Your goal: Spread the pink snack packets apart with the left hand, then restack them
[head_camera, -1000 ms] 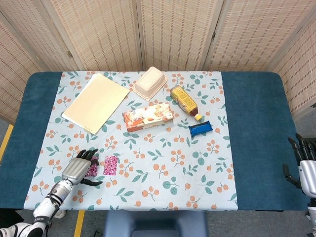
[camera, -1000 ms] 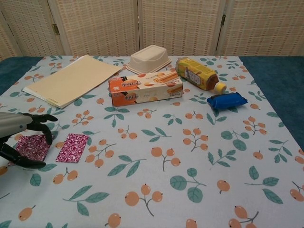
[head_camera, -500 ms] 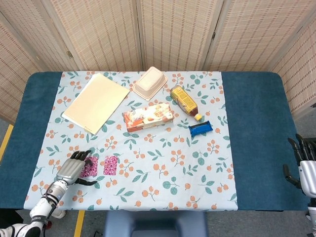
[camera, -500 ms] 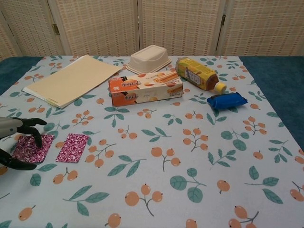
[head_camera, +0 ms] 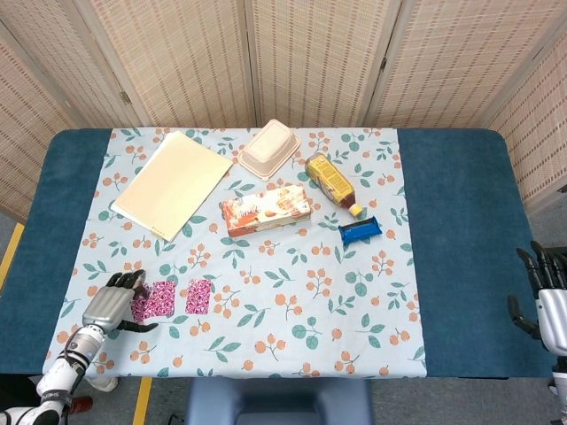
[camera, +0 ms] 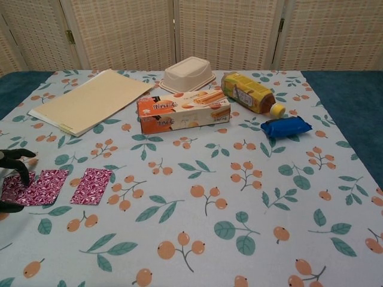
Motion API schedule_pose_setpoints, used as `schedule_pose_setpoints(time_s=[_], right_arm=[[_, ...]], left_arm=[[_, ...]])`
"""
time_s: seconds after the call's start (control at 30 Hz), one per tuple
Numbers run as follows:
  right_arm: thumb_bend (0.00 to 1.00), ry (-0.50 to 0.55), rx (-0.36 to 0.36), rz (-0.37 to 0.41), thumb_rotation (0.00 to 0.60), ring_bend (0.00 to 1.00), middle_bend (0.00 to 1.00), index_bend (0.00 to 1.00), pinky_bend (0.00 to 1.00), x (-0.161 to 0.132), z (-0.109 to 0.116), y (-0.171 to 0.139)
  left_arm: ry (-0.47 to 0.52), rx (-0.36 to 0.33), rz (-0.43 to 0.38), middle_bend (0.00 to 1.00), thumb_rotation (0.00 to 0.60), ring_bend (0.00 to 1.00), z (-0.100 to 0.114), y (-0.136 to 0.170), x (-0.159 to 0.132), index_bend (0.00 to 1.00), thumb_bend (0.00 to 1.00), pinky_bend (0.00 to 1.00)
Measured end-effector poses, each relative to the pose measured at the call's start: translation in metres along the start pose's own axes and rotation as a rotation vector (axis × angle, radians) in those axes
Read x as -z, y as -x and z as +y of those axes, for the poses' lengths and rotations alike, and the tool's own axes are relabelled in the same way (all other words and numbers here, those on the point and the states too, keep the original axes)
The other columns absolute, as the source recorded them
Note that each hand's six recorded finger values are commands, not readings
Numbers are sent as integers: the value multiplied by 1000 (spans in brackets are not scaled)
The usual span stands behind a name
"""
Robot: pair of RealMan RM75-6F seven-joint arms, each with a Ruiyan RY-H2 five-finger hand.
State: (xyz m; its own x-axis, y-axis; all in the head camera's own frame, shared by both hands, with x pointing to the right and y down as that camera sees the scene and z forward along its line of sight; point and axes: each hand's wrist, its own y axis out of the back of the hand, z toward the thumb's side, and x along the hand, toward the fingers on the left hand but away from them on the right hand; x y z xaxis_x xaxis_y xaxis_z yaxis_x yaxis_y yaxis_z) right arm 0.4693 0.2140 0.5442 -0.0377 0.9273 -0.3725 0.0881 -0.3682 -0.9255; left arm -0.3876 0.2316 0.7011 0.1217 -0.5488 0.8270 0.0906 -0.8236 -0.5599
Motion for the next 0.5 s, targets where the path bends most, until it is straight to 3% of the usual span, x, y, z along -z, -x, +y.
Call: schedule_pose_setpoints(time_s=[0.5], right_arm=[[497,0,2,-2,600,0,0,78,0,1,1,-3]], left_arm=[[-15,-1,-47,0,314,0,-3,13,-13,340,156,0]])
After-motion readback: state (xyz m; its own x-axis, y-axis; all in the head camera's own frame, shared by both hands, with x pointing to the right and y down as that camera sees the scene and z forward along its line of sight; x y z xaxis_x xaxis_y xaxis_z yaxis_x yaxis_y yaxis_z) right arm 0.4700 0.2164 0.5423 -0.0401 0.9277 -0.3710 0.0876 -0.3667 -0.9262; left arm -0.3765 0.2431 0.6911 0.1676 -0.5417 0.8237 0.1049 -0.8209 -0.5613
